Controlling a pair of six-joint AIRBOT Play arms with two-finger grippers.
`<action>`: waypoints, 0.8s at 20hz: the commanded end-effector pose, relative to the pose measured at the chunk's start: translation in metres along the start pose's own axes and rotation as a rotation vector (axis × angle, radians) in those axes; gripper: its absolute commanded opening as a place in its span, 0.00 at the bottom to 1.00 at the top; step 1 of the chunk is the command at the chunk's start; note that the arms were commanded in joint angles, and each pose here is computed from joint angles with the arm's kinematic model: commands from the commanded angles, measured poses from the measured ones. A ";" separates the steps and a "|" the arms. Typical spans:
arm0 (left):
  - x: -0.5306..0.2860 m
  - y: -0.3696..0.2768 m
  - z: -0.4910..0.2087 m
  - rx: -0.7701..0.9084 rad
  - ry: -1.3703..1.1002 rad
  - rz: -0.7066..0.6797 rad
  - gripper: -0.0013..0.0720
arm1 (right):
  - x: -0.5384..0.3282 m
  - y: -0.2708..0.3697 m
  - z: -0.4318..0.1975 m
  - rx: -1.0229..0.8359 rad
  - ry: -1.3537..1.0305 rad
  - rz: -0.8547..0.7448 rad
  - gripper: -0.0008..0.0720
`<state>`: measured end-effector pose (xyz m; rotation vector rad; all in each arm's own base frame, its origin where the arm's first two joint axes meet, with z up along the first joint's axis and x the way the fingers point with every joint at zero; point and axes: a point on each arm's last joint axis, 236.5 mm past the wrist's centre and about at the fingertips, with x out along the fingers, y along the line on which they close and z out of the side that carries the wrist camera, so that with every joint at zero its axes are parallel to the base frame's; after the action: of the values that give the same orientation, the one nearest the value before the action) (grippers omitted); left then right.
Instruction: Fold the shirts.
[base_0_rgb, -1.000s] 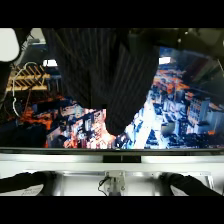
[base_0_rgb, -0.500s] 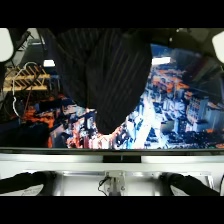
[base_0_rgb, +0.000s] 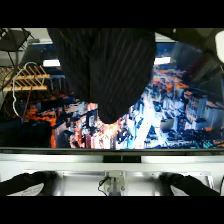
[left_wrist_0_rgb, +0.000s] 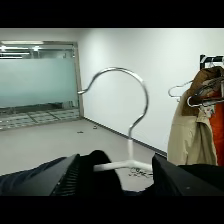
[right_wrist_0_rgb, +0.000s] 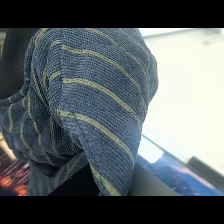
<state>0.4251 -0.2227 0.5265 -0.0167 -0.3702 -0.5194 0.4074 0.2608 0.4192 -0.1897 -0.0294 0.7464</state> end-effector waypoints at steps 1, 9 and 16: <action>-0.012 0.017 0.017 0.031 -0.018 0.035 0.78 | -0.008 -0.040 0.004 -0.011 -0.007 -0.170 0.13; -0.023 0.020 0.026 0.040 -0.007 0.036 0.76 | -0.165 -0.178 0.001 0.064 0.122 -0.727 0.13; -0.024 0.027 0.041 0.042 -0.072 0.064 0.76 | -0.330 -0.192 0.002 0.105 0.243 -1.126 0.13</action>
<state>0.4067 -0.1867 0.5524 0.0019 -0.4219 -0.4601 0.3422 -0.0515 0.4716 -0.1515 0.0779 -0.2116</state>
